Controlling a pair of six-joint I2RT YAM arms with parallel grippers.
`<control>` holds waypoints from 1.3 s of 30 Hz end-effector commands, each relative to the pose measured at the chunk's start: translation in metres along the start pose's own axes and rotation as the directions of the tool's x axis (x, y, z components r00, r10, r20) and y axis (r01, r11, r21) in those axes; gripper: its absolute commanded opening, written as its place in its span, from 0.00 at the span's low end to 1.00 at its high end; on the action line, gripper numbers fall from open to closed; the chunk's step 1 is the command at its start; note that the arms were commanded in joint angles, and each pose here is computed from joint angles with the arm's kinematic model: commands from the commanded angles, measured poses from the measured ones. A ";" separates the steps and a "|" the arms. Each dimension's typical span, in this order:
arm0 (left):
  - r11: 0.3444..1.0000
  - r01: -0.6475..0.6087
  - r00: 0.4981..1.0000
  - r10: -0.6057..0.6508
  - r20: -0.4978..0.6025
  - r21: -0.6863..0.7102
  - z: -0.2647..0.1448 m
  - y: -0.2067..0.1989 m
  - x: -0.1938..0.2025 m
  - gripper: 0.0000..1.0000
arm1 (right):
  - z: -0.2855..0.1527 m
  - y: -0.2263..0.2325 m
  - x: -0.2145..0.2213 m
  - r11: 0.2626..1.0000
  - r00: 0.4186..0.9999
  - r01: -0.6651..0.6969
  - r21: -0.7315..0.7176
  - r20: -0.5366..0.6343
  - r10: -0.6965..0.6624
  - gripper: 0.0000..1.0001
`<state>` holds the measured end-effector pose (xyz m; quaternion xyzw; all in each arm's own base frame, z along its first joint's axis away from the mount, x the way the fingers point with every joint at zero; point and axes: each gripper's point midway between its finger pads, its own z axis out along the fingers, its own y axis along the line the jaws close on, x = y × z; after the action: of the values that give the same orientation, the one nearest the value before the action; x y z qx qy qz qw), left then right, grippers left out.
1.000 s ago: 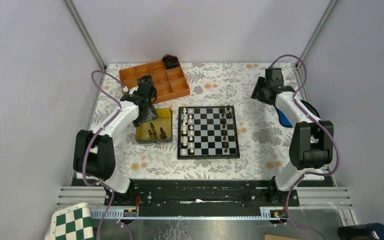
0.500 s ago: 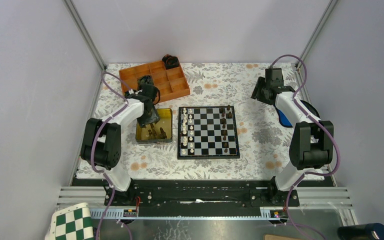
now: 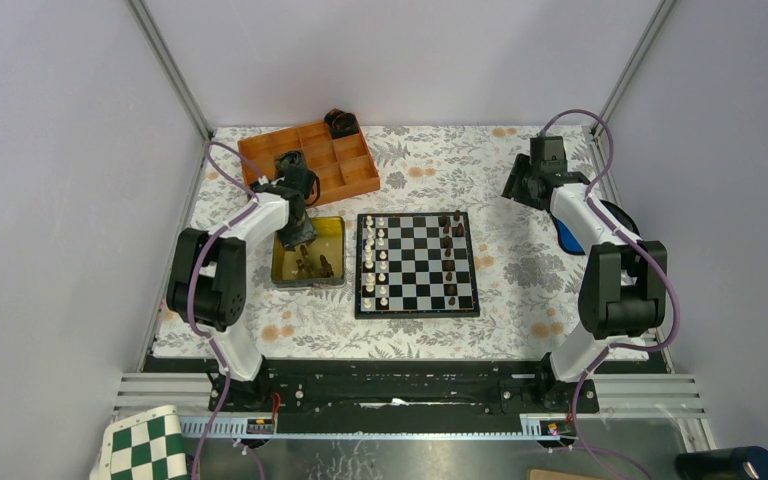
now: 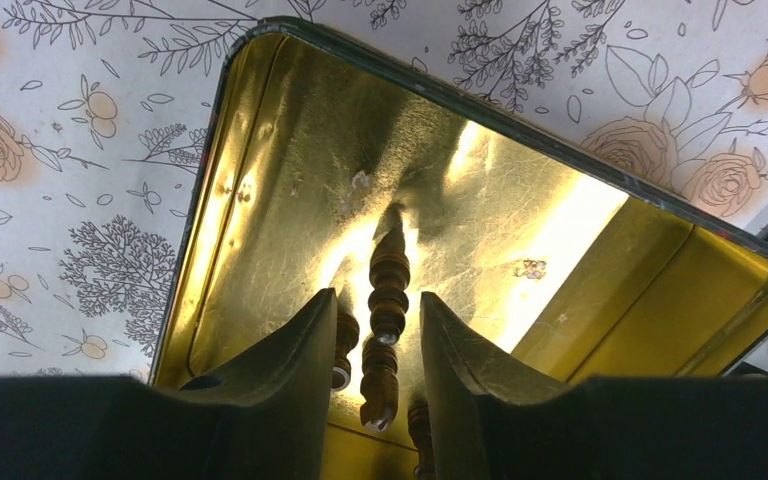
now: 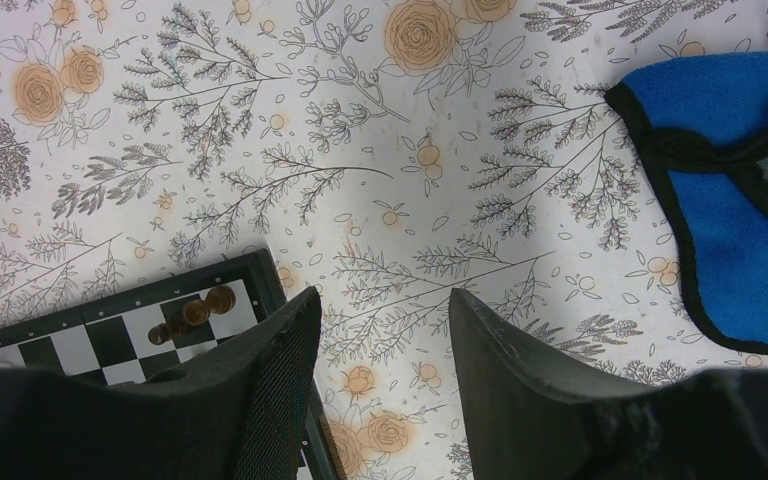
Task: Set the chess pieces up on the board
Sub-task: Pick up the chess piece from the storage box.
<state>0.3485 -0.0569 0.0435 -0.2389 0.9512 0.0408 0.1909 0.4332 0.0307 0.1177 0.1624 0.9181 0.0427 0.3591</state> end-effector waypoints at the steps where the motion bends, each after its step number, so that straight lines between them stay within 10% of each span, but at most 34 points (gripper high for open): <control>1: 1.000 0.002 1.000 -0.002 0.030 0.020 0.003 -0.006 -0.015 0.40 | 0.000 0.004 -0.013 1.000 1.000 0.002 -0.017 0.031 -0.002 0.57; 22: 1.000 -0.005 1.000 0.004 0.030 0.027 -0.001 -0.001 -0.010 0.02 | 0.000 0.003 -0.011 1.000 1.000 0.002 -0.011 0.031 -0.002 0.56; 39: 0.996 -0.028 0.993 0.018 0.120 0.083 -0.059 0.003 -0.030 0.00 | -0.005 0.004 -0.018 1.000 0.999 -0.007 -0.013 0.053 0.008 0.56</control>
<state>0.3496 -0.0547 0.0785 -0.2276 0.9461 0.0217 0.2292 0.4333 0.0306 0.1132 0.1626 0.9199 0.0412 0.3543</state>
